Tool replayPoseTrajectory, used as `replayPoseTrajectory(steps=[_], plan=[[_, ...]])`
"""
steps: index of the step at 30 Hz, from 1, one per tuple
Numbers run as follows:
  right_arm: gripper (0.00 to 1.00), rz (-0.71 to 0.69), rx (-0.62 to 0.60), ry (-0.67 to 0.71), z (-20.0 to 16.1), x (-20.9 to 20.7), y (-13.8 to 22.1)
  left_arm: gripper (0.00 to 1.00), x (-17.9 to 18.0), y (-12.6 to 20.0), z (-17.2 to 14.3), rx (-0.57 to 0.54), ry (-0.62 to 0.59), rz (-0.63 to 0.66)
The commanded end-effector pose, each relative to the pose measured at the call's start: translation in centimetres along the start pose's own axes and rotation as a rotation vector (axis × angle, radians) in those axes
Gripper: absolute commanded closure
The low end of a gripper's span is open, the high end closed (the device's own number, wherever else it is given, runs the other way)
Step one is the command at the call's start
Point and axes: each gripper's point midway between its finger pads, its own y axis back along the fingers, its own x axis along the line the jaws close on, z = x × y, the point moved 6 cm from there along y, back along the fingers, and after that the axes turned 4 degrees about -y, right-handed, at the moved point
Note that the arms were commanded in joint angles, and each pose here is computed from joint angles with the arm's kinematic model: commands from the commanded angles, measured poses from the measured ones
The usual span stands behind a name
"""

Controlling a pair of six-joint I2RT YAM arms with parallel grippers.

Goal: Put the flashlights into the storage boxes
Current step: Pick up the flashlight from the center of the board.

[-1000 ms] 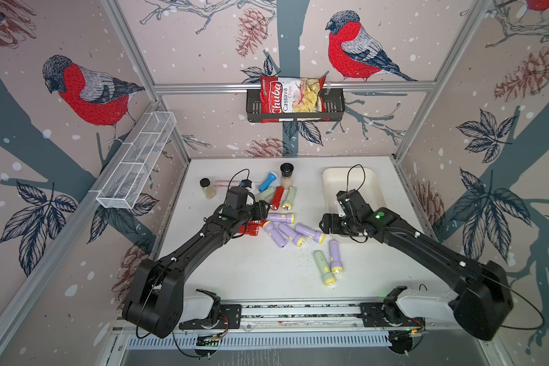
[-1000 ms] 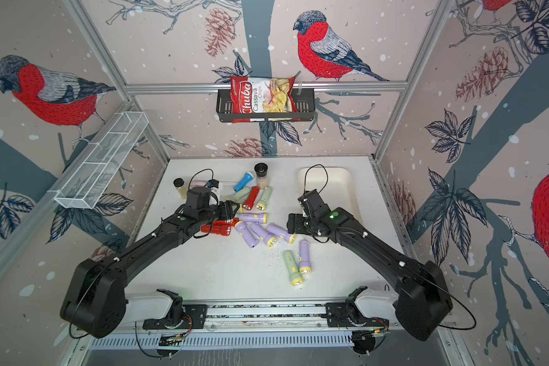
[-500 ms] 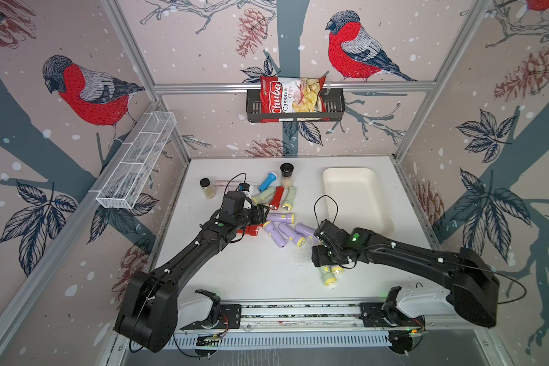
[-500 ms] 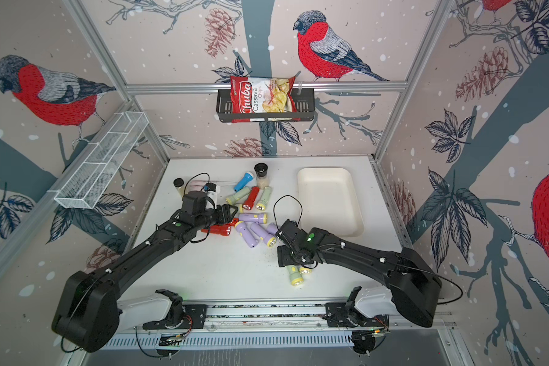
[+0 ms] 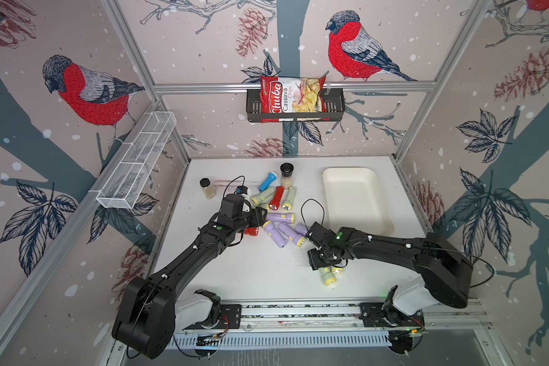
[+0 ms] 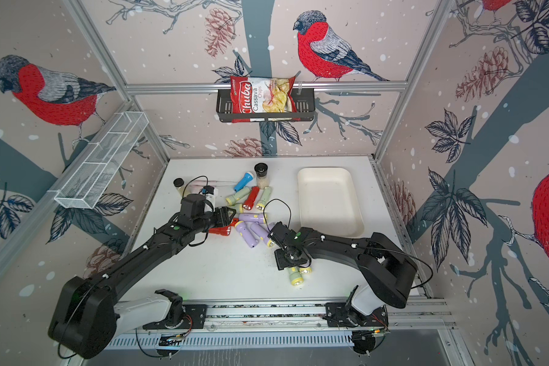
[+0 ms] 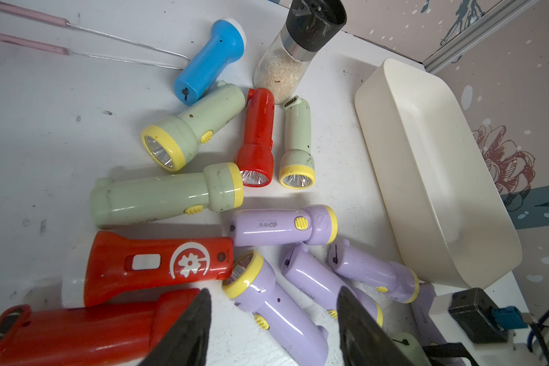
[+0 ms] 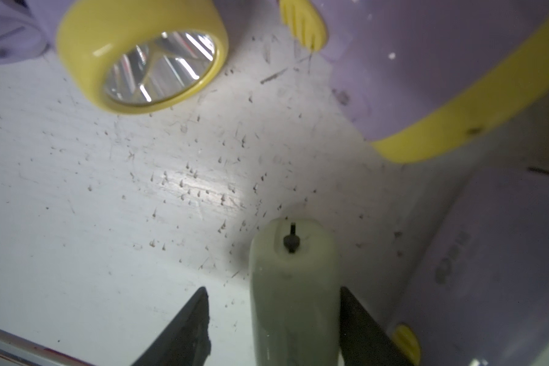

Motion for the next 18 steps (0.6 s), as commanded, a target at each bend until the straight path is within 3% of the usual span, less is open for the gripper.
replayPoseTrajectory(steps=[1, 11, 18], plan=[[0.4, 0.004, -0.009, 0.034, 0.3, 0.2, -0.2, 0.38, 0.1, 0.2, 0.1, -0.011, 0.003, 0.008], [0.51, 0.01, -0.018, 0.063, -0.2, 0.7, -0.6, 0.38, 0.0, 0.6, 0.3, -0.018, -0.004, 0.013], [0.62, 0.044, -0.084, 0.127, 0.4, 1.4, 1.4, 0.38, -0.3, 0.9, 0.3, -0.005, 0.001, -0.005]])
